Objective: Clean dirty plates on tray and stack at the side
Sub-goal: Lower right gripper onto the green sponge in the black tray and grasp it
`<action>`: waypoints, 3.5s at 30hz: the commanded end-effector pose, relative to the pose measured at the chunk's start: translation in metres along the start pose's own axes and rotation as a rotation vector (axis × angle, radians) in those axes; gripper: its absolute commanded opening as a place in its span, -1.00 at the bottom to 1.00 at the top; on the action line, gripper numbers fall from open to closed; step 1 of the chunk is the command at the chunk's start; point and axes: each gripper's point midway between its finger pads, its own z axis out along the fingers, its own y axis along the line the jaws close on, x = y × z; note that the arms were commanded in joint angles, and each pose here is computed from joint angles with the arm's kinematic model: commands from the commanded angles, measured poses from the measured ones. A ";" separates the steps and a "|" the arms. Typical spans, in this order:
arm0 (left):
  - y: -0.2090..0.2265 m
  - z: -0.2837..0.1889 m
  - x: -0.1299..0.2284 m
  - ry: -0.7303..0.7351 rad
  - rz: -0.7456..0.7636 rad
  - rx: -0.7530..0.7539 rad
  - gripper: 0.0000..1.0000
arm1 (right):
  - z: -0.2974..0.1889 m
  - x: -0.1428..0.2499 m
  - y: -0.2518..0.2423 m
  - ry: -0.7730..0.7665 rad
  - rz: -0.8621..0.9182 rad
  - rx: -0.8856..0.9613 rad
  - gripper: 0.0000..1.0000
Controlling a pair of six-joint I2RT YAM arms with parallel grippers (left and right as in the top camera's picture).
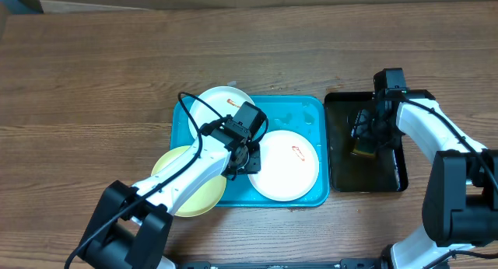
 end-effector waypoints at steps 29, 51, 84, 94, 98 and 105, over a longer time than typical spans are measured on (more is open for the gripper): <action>0.003 0.023 0.006 0.063 -0.019 0.001 -0.49 | 0.000 -0.001 -0.001 -0.005 0.016 -0.010 0.26; 0.001 0.023 0.006 0.062 -0.018 0.006 -0.29 | 0.005 0.001 0.008 -0.010 -0.041 -0.063 0.03; 0.009 0.020 -0.010 0.073 -0.120 0.090 -0.88 | -0.064 -0.016 0.036 0.051 -0.072 -0.173 -0.93; 0.004 0.020 -0.012 0.072 -0.120 0.119 -0.87 | -0.059 0.002 0.015 0.039 -0.156 0.133 -0.93; 0.004 0.020 -0.012 0.072 -0.118 0.118 -0.86 | -0.059 0.007 0.029 0.046 -0.308 0.115 -0.93; 0.004 0.020 -0.012 0.072 -0.116 0.118 -0.86 | -0.058 0.002 0.051 0.018 -0.269 0.002 -0.93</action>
